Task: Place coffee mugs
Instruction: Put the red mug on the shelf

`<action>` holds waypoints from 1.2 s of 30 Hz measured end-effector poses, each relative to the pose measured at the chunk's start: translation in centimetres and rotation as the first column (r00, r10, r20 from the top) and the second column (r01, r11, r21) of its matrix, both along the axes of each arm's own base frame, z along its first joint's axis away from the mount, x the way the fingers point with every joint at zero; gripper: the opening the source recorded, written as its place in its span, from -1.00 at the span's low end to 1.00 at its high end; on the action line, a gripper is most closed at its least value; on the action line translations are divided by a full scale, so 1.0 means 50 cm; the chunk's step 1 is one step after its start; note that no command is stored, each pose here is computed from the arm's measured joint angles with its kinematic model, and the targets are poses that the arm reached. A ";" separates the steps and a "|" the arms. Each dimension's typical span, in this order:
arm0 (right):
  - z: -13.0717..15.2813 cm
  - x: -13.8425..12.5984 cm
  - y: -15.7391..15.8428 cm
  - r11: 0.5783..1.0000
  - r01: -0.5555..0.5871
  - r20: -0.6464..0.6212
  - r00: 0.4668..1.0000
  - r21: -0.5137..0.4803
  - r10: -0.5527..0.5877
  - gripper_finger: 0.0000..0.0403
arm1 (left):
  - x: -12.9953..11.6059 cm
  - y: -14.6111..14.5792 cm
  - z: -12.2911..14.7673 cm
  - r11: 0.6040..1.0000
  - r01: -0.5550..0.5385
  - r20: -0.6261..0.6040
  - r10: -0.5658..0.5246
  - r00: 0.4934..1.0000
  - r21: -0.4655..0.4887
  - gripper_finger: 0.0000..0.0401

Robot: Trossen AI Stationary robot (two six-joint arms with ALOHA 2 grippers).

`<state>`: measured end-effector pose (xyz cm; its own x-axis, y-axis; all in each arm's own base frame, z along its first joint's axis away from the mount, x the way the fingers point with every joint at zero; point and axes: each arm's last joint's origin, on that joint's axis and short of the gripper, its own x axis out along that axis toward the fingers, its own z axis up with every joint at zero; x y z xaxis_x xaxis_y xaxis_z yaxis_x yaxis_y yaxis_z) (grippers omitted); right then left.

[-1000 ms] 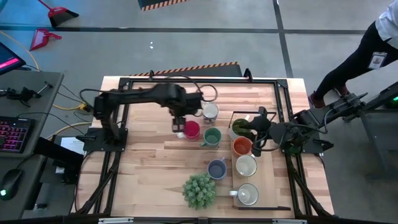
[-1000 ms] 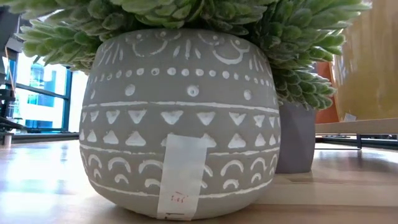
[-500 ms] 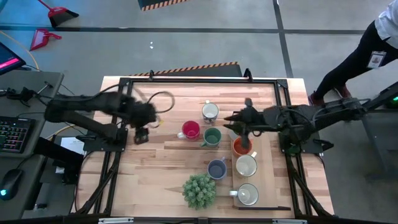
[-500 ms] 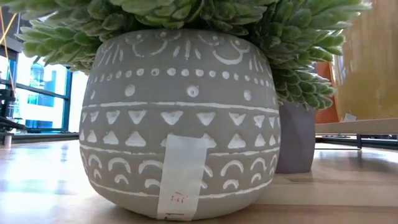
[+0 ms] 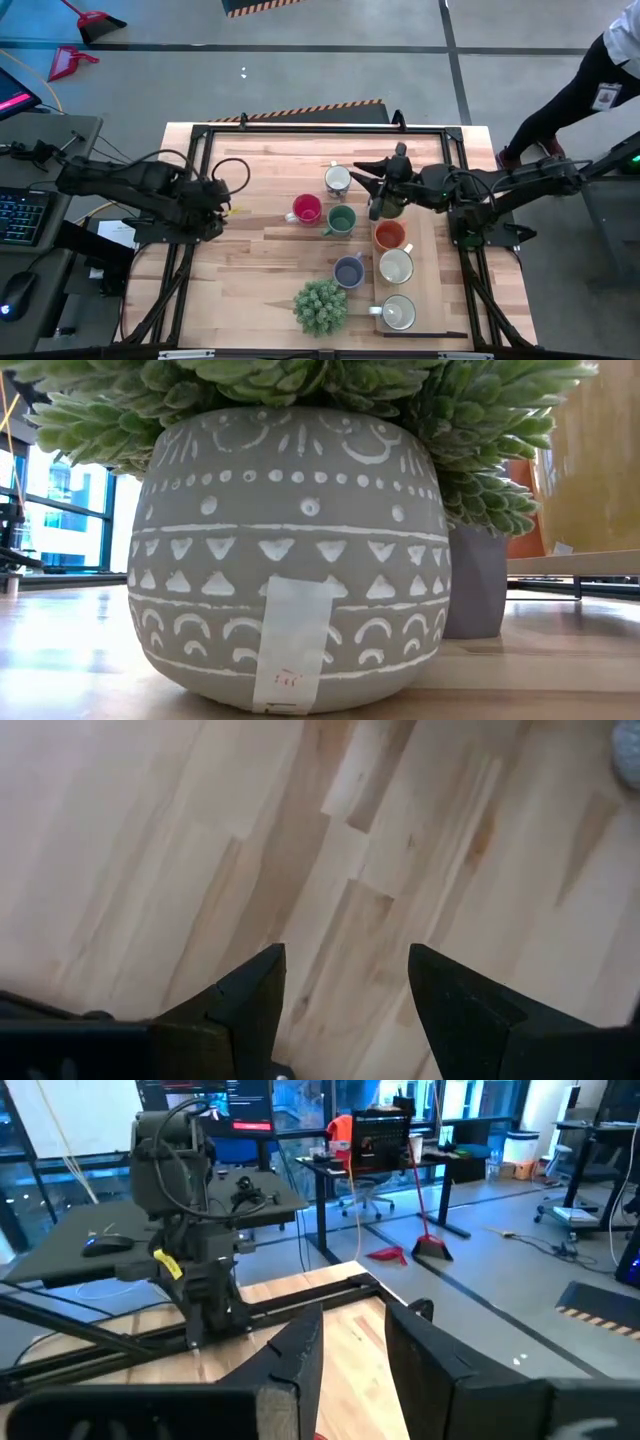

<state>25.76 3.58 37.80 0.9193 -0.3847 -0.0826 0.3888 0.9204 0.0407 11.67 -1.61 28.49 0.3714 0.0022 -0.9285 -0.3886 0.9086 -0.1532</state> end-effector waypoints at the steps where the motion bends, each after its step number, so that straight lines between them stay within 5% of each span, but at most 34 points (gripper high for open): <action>1: -0.001 0.000 0.000 1.000 -0.001 -0.005 1.000 -0.001 0.001 -0.53 | 0.000 0.000 -0.002 1.000 -0.001 -0.004 0.001 1.000 0.009 0.01; 13: -0.003 0.012 -0.022 1.000 -0.012 -0.013 1.000 -0.020 0.012 -0.53 | 0.001 0.002 -0.003 0.988 0.090 -0.010 -0.089 0.996 0.123 0.01; 19: -0.016 0.062 -0.045 0.998 -0.054 -0.073 0.996 0.009 0.055 -0.53 | -0.039 0.000 0.024 0.977 0.049 0.171 -0.086 0.982 0.207 0.01; 22: -0.006 0.104 -0.058 0.997 -0.076 -0.169 0.983 -0.005 0.074 -0.53 | -0.066 0.003 0.034 0.984 -0.022 0.258 -0.025 0.966 0.177 0.01; 28: -0.018 0.191 -0.099 0.998 -0.039 -0.454 0.889 0.048 0.057 -0.53 | -0.070 -0.009 -0.015 0.996 -0.033 0.335 0.002 0.942 0.085 0.01; 36: -0.088 0.299 -0.123 0.981 -0.016 -0.644 0.753 0.191 0.138 -0.53 | -0.038 -0.036 -0.068 0.995 0.070 0.373 -0.093 0.923 0.076 -0.01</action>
